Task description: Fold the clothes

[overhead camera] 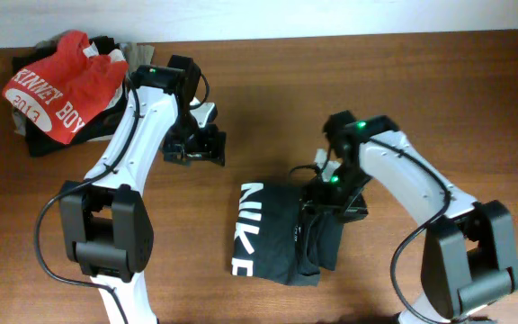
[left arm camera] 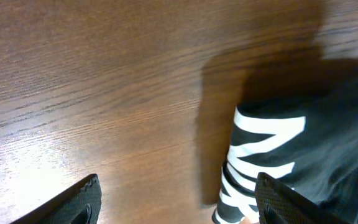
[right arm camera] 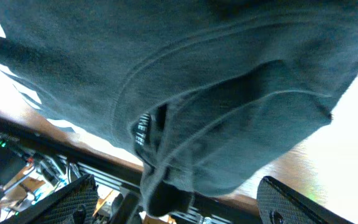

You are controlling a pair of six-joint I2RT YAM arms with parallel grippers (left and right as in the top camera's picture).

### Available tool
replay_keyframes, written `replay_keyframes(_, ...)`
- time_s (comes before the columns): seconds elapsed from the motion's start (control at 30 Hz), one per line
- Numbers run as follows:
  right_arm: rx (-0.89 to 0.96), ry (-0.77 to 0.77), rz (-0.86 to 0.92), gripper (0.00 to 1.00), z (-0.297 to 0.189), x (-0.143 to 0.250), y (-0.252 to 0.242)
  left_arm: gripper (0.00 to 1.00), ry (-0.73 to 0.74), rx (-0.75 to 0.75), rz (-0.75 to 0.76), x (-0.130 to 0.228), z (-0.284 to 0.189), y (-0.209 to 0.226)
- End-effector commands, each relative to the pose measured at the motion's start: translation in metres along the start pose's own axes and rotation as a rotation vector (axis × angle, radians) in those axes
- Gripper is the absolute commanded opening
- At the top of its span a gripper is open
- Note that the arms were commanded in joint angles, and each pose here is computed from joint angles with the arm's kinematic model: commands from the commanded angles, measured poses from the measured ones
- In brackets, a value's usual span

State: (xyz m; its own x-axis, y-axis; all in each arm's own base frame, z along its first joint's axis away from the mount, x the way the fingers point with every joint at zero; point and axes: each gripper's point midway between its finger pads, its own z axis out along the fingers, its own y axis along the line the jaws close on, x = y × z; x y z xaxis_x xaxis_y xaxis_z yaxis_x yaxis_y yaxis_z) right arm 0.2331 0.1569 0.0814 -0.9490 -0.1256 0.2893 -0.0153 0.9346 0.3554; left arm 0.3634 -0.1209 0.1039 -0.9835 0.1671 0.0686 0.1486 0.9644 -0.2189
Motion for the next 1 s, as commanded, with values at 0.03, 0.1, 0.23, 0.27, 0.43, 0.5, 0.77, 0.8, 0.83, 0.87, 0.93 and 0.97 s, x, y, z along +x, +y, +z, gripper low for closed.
replay_keyframes(0.03,0.04,-0.048,-0.031,0.72,0.005,0.001,0.027,0.79,0.011,-0.017,-0.018,0.0,0.011,0.006)
replay_keyframes(0.1,0.061,-0.062,-0.028,0.71,0.009,0.0,0.032,0.79,0.011,-0.017,-0.018,0.0,0.011,0.006)
replay_keyframes(0.23,0.164,-0.079,0.022,0.72,0.015,-0.001,0.014,0.79,0.015,-0.017,-0.018,0.001,0.011,0.006)
replay_keyframes(0.27,0.167,-0.072,0.025,0.72,0.017,0.001,0.012,0.79,0.016,-0.017,-0.019,0.001,0.011,0.006)
replay_keyframes(0.43,0.169,-0.067,0.027,0.67,0.023,0.002,0.009,0.79,0.017,-0.017,-0.019,0.002,0.011,0.006)
replay_keyframes(0.5,0.16,-0.087,0.018,0.59,0.024,-0.003,0.011,0.79,0.018,-0.017,-0.019,0.002,0.011,0.006)
replay_keyframes(0.77,0.169,-0.068,0.028,0.26,0.038,-0.002,0.002,0.79,0.028,-0.018,-0.021,0.005,0.011,0.006)
replay_keyframes(0.8,0.168,-0.07,0.03,0.12,0.037,-0.002,0.002,0.79,0.028,-0.018,-0.021,0.004,0.011,0.006)
replay_keyframes(0.83,0.165,-0.07,0.043,0.04,0.035,-0.003,-0.001,0.79,0.028,-0.018,-0.021,0.004,0.011,0.006)
replay_keyframes(0.87,0.167,-0.063,0.059,0.04,0.033,-0.002,-0.005,0.79,0.028,-0.018,-0.021,0.004,0.011,0.006)
replay_keyframes(0.93,0.198,-0.041,0.102,0.04,0.02,0.002,-0.02,0.79,0.028,-0.018,-0.021,0.005,0.011,0.006)
replay_keyframes(0.97,0.247,-0.037,0.137,0.04,0.01,0.004,-0.033,0.79,0.028,-0.018,-0.021,0.004,0.011,0.006)
